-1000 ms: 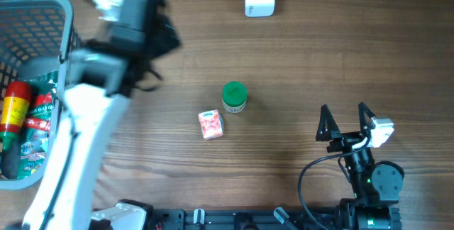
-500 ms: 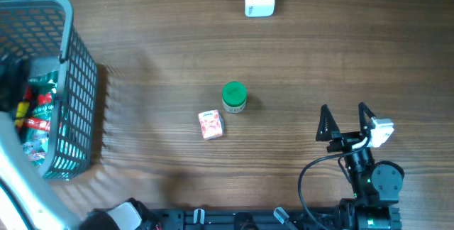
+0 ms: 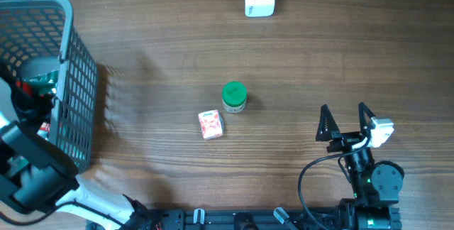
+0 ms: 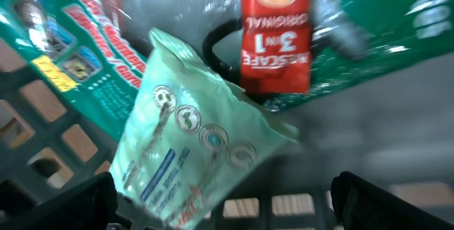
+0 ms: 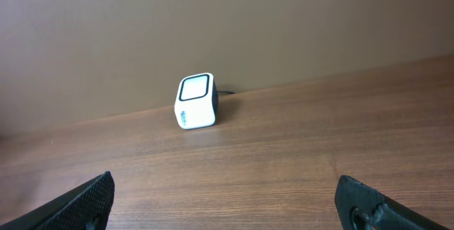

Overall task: Scan the item barcode
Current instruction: 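Reach into the basket and grasp the mint-green wet-wipe pack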

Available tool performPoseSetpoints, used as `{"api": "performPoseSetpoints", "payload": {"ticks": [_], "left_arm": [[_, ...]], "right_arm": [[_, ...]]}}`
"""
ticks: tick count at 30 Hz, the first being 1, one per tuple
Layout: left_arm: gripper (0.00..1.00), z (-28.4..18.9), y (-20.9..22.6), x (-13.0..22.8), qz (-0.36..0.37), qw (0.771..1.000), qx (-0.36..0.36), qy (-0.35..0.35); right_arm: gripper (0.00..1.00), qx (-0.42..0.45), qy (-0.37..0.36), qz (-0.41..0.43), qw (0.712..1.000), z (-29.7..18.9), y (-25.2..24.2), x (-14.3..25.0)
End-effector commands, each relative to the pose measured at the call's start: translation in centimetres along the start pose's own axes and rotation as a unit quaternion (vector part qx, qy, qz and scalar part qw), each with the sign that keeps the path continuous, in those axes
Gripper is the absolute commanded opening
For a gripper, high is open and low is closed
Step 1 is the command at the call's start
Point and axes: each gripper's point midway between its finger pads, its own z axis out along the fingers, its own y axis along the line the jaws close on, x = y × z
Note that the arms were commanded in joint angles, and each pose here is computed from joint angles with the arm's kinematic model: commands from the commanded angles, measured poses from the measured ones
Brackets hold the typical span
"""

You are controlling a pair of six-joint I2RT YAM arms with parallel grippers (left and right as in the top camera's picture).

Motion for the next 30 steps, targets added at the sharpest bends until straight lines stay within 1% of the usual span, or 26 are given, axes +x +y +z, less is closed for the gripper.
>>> {"api": "performPoseSetpoints", "payload": {"ticks": [1, 2, 3, 6, 7, 8, 10, 11, 13, 15, 18, 20, 25, 30], "left_arm": [[0.98, 2.5, 0.1, 0.9, 0.020, 0.999, -0.015, 0.027], [0.96, 3.0, 0.1, 1.0, 0.019, 0.999, -0.015, 0.027], [0.91, 3.8, 0.1, 1.1, 0.019, 0.999, -0.014, 0.027], [0.66, 5.7, 0.1, 1.6, 0.017, 0.999, -0.016, 0.029], [0.54, 6.1, 0.1, 1.7, 0.015, 0.999, -0.015, 0.029], [0.39, 6.4, 0.2, 1.8, 0.015, 0.999, -0.016, 0.029], [0.14, 6.4, 0.2, 1.9, 0.012, 0.999, -0.016, 0.030], [0.09, 6.3, 0.2, 1.9, 0.011, 0.999, -0.015, 0.029], [0.04, 5.7, 0.2, 1.9, 0.000, 0.999, -0.014, 0.029], [0.04, 4.8, 0.2, 1.6, -0.001, 1.000, -0.013, 0.028], [0.04, 2.2, 0.0, 0.9, -0.003, 1.000, -0.003, 0.013], [0.04, -0.1, -0.5, 0.6, -0.006, 1.000, 0.024, -0.001], [0.04, -6.2, -2.2, 0.3, -0.007, 0.991, 0.123, -0.056], [0.04, -10.9, -1.6, 1.0, -0.008, 0.978, 0.168, -0.125]], "right_arm": [[1.00, 0.003, -0.002, 0.007, 1.000, 0.0, 0.0, -0.1], [1.00, 0.003, -0.002, 0.007, 1.000, 0.0, 0.0, -0.1], [1.00, 0.002, -0.002, 0.007, 1.000, 0.0, 0.0, -0.1], [0.99, 0.003, -0.002, 0.007, 1.000, 0.0, 0.0, -0.1], [1.00, 0.003, -0.002, 0.007, 1.000, 0.0, 0.0, -0.1], [1.00, 0.002, -0.002, 0.007, 1.000, 0.0, 0.0, -0.1], [1.00, 0.003, -0.002, 0.007, 1.000, 0.0, 0.0, -0.1], [1.00, 0.002, -0.002, 0.007, 1.000, 0.0, 0.0, -0.1], [1.00, 0.002, -0.002, 0.007, 1.000, 0.0, 0.0, -0.1], [1.00, 0.003, -0.002, 0.007, 1.000, 0.0, 0.0, -0.1], [1.00, 0.003, -0.002, 0.007, 1.000, 0.0, 0.0, -0.1], [1.00, 0.003, -0.002, 0.007, 1.000, 0.0, 0.0, -0.1], [1.00, 0.003, -0.002, 0.007, 1.000, 0.0, 0.0, -0.1], [1.00, 0.003, -0.002, 0.007, 1.000, 0.0, 0.0, -0.1]]}}
